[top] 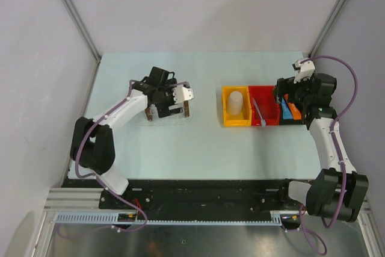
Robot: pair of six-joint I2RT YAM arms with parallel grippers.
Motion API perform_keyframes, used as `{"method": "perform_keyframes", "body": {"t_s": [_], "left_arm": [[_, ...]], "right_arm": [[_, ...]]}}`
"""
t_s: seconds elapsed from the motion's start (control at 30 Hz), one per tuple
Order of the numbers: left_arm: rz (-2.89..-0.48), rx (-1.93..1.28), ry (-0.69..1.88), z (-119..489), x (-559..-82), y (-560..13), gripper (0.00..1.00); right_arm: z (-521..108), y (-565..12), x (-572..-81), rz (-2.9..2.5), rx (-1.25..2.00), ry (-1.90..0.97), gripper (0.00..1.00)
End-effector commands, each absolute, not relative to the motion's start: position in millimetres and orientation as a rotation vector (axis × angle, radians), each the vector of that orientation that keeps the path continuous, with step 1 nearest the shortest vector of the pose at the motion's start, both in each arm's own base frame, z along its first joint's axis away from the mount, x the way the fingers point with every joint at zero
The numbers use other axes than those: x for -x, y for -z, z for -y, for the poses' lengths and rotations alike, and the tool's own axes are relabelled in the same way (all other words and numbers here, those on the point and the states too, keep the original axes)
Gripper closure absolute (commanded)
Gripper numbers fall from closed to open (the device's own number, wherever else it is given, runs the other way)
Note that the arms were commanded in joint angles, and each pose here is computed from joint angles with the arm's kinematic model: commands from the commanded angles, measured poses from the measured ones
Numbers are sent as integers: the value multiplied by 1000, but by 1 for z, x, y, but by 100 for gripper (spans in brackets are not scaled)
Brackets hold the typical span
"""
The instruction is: Prepare toiletry sets of a toothbrush and toothpaste on the tray
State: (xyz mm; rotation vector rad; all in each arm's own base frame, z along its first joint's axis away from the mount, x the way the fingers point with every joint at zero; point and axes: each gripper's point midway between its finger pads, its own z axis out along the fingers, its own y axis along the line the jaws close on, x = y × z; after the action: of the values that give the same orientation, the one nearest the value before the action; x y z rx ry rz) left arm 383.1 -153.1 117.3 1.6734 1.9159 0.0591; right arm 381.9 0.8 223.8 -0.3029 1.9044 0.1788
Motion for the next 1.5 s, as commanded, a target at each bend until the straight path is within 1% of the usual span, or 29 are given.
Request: {"method": "perform_keyframes", "body": {"t_s": [0.0, 0.13, 0.3, 0.67, 0.73, 0.93, 1.03, 1.07, 1.1, 1.17, 1.23, 1.27, 1.47], "left_arm": [[-1835, -1699, -78, 156, -371, -138, 0], [-1806, -1677, -51, 159, -364, -150, 0], [-1818, -1562, 32, 170, -362, -170, 0], [-1995, -1238, 149, 159, -370, -179, 0], [-2023, -1164, 184, 158, -374, -180, 0], [-2067, -1003, 206, 167, -407, -182, 1], [-2093, -922, 184, 171, -434, -182, 1], [-2079, -901, 180, 174, -443, -191, 2], [-2112, -900, 172, 176, -450, -176, 2], [-2111, -888, 162, 181, -462, -176, 2], [-2138, -898, 163, 184, -471, -160, 2], [-2129, -892, 162, 186, -477, -163, 2], [-2151, -936, 172, 197, -487, -139, 2]], "right_arm": [[-3, -237, -380, -1864, 310, -184, 0], [-6, -236, -380, -1867, 315, -190, 0], [-20, -243, -380, -1844, 337, -178, 0], [-47, -252, -381, -1807, 383, -167, 0], [-64, -254, -381, -1790, 425, -173, 0], [-79, -245, -386, -1799, 469, -138, 0], [-83, -238, -386, -1818, 480, -147, 0], [-82, -238, -386, -1820, 479, -144, 0], [-81, -239, -386, -1817, 477, -138, 0], [-79, -240, -386, -1817, 472, -133, 0], [-79, -240, -386, -1817, 472, -135, 0], [-78, -240, -385, -1817, 475, -140, 0], [-76, -238, -385, -1825, 471, -148, 0]]}}
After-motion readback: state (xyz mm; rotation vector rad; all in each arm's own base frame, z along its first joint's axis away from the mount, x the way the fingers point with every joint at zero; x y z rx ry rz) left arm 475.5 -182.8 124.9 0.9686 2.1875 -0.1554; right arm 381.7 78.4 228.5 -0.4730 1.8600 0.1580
